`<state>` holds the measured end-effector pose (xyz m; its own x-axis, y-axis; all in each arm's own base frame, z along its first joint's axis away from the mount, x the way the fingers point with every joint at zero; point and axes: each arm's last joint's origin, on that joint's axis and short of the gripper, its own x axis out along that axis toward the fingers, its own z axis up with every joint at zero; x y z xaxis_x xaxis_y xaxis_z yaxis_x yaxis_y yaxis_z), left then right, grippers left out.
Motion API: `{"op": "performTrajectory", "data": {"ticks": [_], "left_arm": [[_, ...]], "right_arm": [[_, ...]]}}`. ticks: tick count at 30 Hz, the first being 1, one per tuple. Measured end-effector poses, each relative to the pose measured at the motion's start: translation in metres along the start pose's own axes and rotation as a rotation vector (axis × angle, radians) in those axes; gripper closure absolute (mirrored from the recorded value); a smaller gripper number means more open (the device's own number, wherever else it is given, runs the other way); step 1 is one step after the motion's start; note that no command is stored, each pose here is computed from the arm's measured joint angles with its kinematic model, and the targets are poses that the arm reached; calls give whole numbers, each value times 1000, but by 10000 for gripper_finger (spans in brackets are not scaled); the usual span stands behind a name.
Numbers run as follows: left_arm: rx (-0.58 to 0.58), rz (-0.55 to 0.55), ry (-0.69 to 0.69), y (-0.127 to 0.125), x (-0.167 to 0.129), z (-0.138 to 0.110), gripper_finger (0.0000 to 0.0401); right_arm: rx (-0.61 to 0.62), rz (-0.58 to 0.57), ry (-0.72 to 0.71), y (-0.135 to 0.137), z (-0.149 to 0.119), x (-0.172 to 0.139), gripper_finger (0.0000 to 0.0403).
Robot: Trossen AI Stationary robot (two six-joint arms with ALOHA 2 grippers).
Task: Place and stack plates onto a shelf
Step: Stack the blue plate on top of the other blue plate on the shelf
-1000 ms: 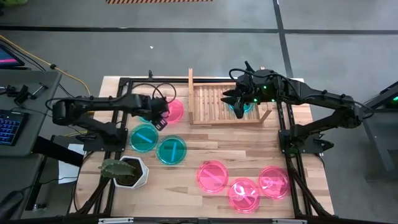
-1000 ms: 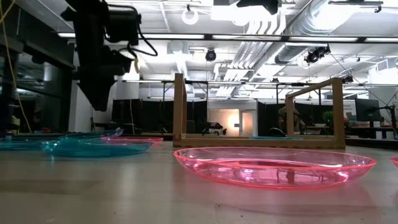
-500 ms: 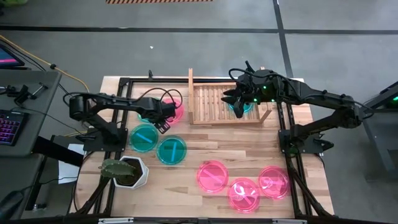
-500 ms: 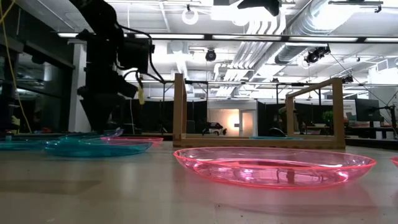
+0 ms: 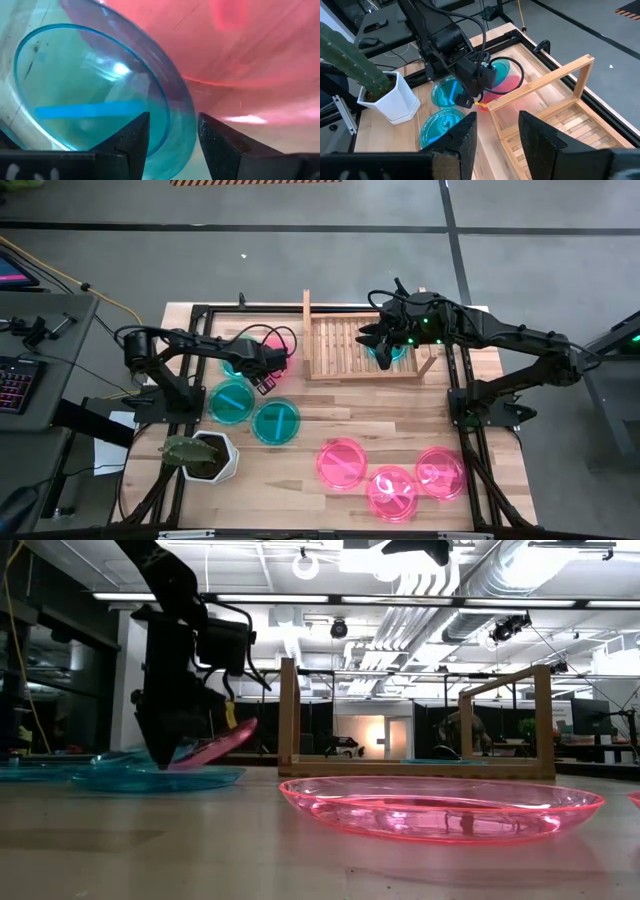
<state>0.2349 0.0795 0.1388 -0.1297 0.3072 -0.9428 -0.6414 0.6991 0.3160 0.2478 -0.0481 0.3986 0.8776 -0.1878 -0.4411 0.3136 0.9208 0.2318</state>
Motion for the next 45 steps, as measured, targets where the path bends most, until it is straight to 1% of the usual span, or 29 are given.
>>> {"op": "performTrajectory", "data": {"ticks": [3, 6, 8, 13, 14, 21, 27, 30, 34, 36, 41, 45], "left_arm": [[0, 0, 0, 0, 0, 0, 266], [0, 0, 0, 0, 0, 0, 291], [0, 0, 1, 0, 0, 0, 314], [1, 0, 1, 0, 0, 0, 386], [1, -3, -1, 0, -1, 0, 394], [-15, -27, -48, 6, -13, 0, 400], [-62, -41, -94, 23, -30, -3, 400], [-82, -38, -130, 33, -47, -3, 401], [-87, -43, -223, 47, -80, 2, 401], [-97, -43, -279, 53, -98, 6, 401], [-81, -5, -403, 69, -148, 18, 401], [-51, 18, -554, 82, -195, 33, 401]], "right_arm": [[-1, 0, 0, 0, 0, 0, 274], [-4, 0, 0, 0, 0, 0, 274], [-7, -1, 0, 0, 0, 0, 274], [-9, -2, 0, 0, 0, 0, 274], [-9, -2, 0, 0, 0, 0, 274], [-9, -3, 4, 0, 0, 0, 274], [-9, -2, 4, 0, 0, 0, 274], [-9, -2, 4, 0, 0, 0, 274], [-9, 0, 4, 0, 0, 0, 274], [-10, 0, 4, 0, 0, 0, 274], [-10, 2, 0, 0, 0, 0, 274], [-20, 5, -13, 0, 1, -6, 274]]}}
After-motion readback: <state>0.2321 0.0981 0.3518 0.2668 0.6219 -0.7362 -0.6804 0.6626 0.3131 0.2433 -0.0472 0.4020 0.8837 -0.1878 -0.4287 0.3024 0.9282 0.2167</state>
